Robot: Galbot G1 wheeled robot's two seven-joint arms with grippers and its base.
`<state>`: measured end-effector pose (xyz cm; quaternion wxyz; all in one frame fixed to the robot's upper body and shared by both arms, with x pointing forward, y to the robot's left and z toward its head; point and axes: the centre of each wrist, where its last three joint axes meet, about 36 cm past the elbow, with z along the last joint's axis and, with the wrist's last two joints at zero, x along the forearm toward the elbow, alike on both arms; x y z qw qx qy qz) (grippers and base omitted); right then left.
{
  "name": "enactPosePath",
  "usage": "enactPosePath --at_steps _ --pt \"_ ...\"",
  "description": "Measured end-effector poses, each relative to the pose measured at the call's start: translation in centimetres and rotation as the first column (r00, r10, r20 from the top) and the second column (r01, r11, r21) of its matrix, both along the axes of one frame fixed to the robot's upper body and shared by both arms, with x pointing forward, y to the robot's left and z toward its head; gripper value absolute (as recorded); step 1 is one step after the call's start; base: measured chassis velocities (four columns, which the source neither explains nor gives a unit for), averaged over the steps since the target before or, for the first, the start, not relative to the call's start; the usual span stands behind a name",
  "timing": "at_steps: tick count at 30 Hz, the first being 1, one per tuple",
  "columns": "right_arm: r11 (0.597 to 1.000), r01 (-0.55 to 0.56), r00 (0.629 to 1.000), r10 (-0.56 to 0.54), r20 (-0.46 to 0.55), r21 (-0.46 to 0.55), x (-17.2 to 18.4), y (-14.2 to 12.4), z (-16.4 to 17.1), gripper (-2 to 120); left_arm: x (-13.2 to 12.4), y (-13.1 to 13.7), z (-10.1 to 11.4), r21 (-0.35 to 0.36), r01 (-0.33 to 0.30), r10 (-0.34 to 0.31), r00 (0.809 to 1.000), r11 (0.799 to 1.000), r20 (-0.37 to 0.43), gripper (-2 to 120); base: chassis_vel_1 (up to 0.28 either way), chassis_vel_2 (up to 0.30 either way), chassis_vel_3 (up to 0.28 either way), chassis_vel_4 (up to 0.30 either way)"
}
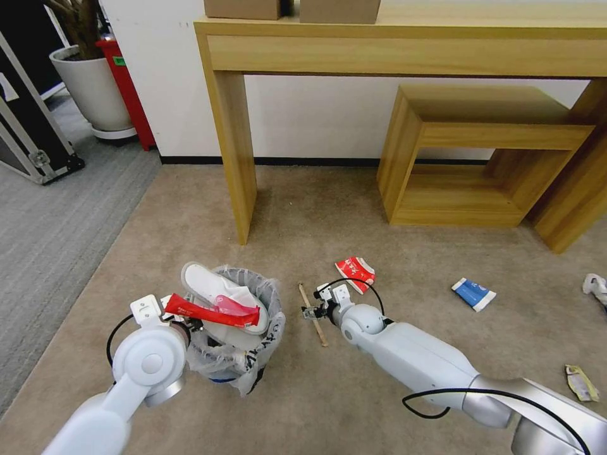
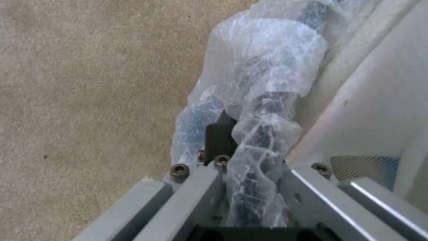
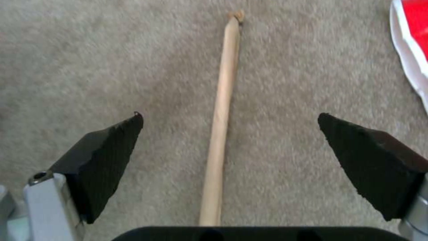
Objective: Pick up the trash bin and place the garbage on the floor into it.
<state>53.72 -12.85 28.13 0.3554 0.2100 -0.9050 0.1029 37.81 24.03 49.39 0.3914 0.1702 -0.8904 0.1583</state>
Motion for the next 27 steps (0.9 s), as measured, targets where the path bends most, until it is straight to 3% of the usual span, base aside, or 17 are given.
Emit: enactPosePath --at_steps 27 --pt "1.0 0.005 1.0 -0.005 0.003 0.007 0.1 1.4 -3.2 100 0.2 -0.6 -0.1 -0.008 0.015 -0.015 1.0 1.0 -0.006 0 0.0 0.0 0.0 0.0"
